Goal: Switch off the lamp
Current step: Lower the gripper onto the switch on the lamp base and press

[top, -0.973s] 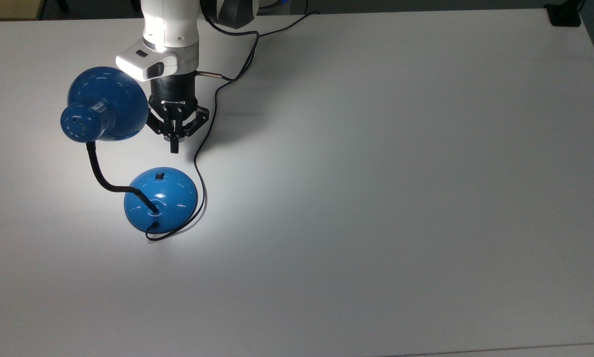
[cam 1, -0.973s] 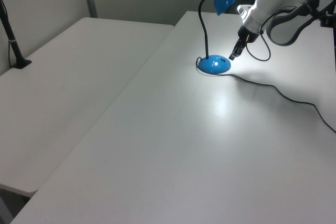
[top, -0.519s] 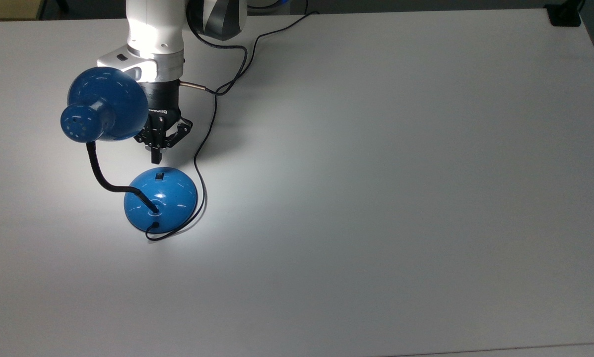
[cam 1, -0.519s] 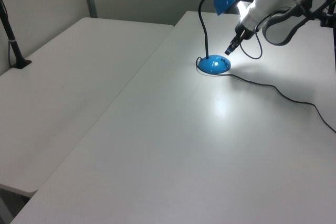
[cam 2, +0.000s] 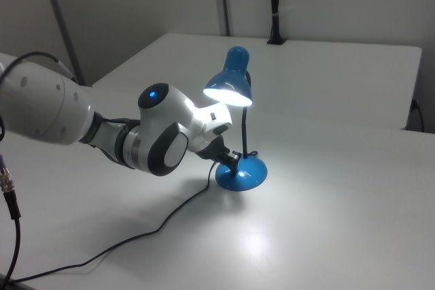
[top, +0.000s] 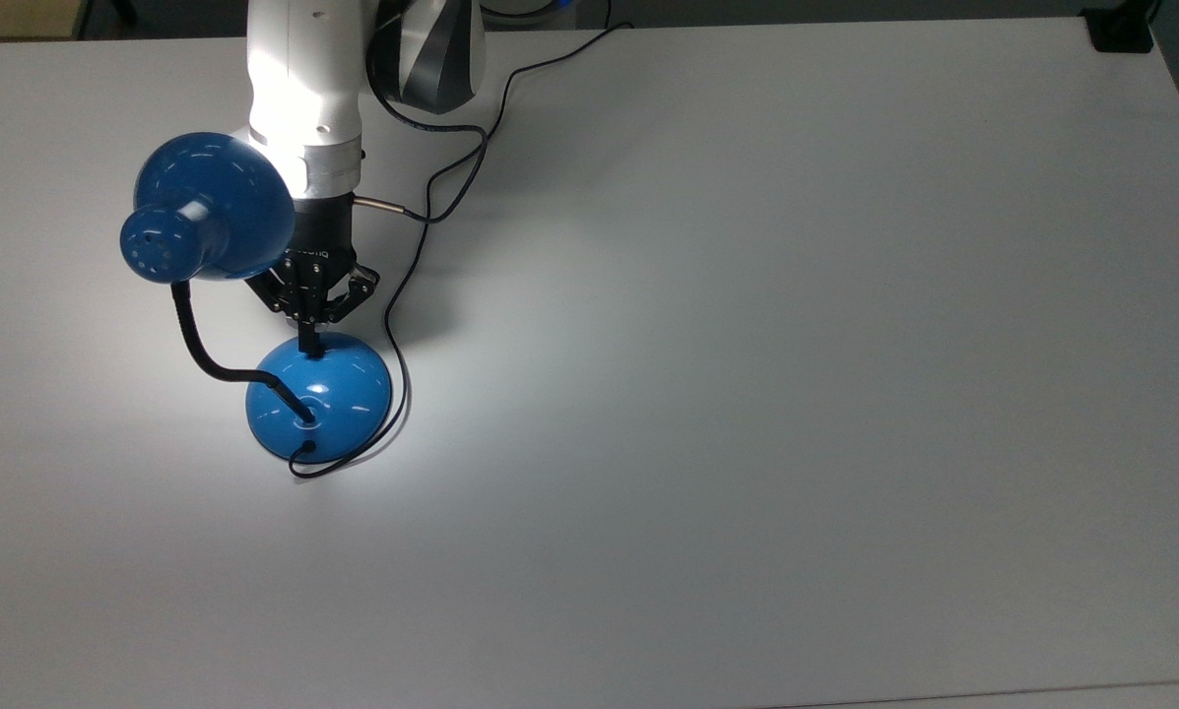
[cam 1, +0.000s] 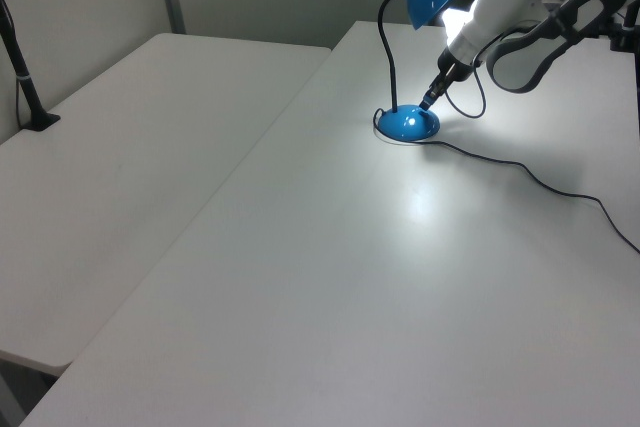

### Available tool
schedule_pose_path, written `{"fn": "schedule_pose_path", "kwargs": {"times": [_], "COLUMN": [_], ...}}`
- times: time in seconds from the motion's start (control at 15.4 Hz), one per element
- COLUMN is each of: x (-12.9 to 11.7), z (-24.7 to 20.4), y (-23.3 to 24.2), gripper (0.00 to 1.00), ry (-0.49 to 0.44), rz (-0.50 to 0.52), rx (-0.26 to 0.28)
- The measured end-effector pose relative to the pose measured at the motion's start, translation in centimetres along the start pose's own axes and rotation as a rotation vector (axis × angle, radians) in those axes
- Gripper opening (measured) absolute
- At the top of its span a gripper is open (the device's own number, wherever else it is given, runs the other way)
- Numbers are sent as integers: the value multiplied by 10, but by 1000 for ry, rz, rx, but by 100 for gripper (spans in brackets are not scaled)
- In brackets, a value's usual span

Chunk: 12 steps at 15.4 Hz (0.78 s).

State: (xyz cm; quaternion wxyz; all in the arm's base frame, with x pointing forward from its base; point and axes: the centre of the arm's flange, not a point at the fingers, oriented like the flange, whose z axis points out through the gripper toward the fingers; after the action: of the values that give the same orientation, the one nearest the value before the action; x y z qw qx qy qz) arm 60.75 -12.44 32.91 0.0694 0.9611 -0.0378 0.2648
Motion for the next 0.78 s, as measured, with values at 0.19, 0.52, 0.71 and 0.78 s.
{"fn": "schedule_pose_path", "kwargs": {"times": [0.19, 0.52, 0.71, 0.78], "x": [0, 0, -1, -1], "z": [2, 1, 1, 1], "y": [1, 5, 5, 5], "gripper": [0, 0, 0, 0], "ry": [-2, -1, -3, -3], "rz": [2, 7, 7, 7], "rx": [-1, -6, -7, -7]}}
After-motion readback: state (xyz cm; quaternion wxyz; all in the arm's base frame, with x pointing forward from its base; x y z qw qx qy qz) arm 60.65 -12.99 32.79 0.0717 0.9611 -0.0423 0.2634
